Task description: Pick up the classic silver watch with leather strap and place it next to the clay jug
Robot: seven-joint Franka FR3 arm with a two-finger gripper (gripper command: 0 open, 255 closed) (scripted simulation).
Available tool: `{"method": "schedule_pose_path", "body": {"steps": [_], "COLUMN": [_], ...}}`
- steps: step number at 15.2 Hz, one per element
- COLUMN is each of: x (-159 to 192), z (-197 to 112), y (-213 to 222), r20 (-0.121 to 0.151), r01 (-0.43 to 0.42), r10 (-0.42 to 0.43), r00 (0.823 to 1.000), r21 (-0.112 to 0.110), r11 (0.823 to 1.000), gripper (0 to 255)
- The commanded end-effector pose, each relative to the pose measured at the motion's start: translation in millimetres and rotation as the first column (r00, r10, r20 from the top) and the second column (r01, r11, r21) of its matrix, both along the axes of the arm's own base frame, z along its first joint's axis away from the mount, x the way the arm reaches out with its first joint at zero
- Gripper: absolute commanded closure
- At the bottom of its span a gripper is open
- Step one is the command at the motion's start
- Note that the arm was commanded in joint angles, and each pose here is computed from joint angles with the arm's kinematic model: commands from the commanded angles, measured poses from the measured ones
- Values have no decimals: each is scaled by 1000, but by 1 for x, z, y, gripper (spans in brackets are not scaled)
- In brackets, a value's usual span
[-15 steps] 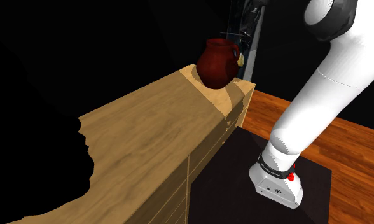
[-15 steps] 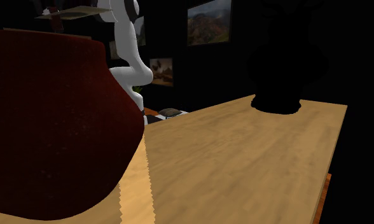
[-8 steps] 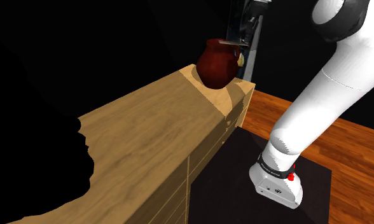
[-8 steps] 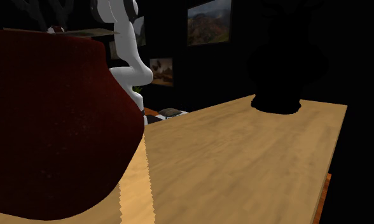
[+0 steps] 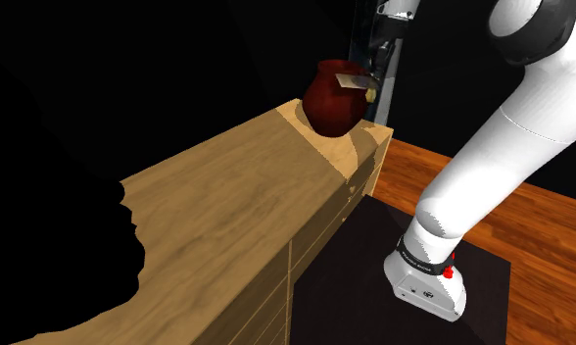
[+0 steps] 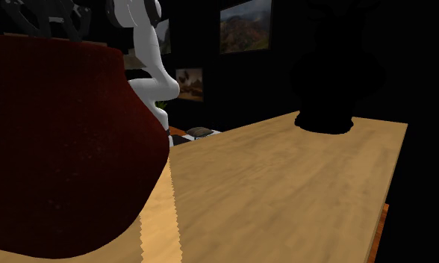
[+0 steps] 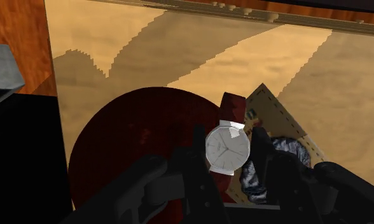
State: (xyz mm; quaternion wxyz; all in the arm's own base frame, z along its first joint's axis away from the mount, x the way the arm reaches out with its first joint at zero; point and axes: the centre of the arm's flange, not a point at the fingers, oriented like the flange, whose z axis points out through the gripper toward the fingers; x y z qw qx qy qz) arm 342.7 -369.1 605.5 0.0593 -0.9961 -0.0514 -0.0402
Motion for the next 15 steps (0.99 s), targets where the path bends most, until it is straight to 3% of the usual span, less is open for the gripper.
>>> {"method": "schedule_pose_path", "body": {"steps": [1, 15], "x": [0, 0], "z": [-11, -85], "y": [1, 1], "r20": [0, 0], "r01": [0, 0], "r10": [0, 0], "r00": [1000, 1000], "r21": [0, 0], "r11": [1000, 1000], "gripper": [255, 255]}}
